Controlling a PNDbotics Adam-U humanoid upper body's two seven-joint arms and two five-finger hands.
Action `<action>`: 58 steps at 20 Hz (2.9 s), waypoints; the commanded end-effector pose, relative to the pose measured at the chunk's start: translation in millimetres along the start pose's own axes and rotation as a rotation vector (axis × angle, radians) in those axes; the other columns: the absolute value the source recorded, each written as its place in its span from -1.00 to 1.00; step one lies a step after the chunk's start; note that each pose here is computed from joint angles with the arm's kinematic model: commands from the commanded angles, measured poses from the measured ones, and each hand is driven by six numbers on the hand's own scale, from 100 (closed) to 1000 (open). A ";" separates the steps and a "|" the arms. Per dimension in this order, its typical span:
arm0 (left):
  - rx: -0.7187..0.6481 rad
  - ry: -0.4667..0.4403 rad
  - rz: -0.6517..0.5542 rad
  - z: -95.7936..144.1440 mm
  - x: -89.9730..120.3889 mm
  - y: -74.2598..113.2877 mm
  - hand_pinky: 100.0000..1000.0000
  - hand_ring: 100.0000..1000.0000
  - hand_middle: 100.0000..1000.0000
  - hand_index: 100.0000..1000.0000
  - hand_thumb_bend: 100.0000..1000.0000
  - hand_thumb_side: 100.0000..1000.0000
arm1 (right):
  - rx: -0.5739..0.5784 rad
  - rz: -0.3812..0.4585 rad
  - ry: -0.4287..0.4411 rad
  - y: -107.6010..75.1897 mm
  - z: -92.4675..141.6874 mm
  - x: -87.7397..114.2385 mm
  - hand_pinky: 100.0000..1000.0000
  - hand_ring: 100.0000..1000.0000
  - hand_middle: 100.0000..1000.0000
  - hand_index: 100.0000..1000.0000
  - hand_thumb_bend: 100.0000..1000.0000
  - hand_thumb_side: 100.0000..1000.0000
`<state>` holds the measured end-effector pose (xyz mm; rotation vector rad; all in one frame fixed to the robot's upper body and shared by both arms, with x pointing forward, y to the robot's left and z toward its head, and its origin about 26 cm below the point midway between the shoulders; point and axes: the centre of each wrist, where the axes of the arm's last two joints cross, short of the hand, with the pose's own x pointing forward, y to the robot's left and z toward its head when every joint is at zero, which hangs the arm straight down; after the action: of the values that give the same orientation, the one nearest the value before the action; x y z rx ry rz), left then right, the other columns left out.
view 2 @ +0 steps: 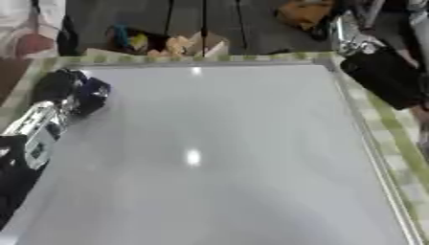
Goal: Wipe the whiteboard clean with a brush.
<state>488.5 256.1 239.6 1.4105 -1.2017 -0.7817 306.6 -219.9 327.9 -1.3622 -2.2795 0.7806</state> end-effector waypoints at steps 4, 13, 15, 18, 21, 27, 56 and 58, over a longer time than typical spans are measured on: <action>-0.158 0.069 0.102 -3.6 -14.0 -21.2 -0.99 -0.54 -0.15 0.44 -1.00 0.45 | -0.035 0.007 -0.016 -9.8 -4.7 1.5 0.60 0.73 0.65 0.65 -1.00 1.00; -0.288 0.127 0.259 -4.1 -23.4 -32.3 -0.92 -0.51 -0.12 0.49 -1.00 0.51 | -0.037 0.008 -0.007 -9.3 -3.8 0.6 0.61 0.73 0.64 0.64 -1.00 1.00; -0.308 0.132 0.270 -3.6 -24.3 -35.7 -0.90 -0.50 -0.11 0.50 -1.00 0.52 | -0.037 0.007 -0.006 -9.1 -3.7 0.6 0.61 0.72 0.64 0.64 -1.00 1.00; -0.321 0.130 0.261 -2.6 -25.2 -40.2 -0.89 -0.49 -0.11 0.50 -1.00 0.48 | -0.039 0.006 -0.005 -9.1 -3.5 0.3 0.61 0.72 0.64 0.64 -1.00 1.00; -0.313 0.109 0.226 -0.4 -24.2 -43.1 -0.89 -0.49 -0.11 0.52 -1.00 0.46 | -0.039 0.002 -0.003 -9.0 -3.3 0.0 0.61 0.72 0.64 0.64 -1.00 1.00; -0.298 0.056 0.155 5.5 -18.0 -48.1 -0.89 -0.50 -0.11 0.51 -1.00 0.42 | -0.041 -0.002 -0.002 -8.9 -3.1 -0.2 0.61 0.72 0.64 0.64 -1.00 1.00; -0.429 -0.056 0.291 18.4 9.0 -49.3 -0.93 -0.55 -0.14 0.50 -1.00 0.50 | -0.047 -0.001 0.001 -8.6 -3.5 0.7 0.62 0.72 0.64 0.64 -1.00 1.00; -0.427 -0.064 0.290 19.6 11.8 -49.3 -0.93 -0.55 -0.15 0.50 -1.00 0.50 | -0.046 -0.001 0.000 -8.6 -3.6 0.8 0.62 0.72 0.64 0.64 -1.00 1.00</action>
<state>486.7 251.8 227.8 0.9448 -1.2420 -0.7679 306.6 -219.9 327.8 -1.3585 -2.2878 0.7481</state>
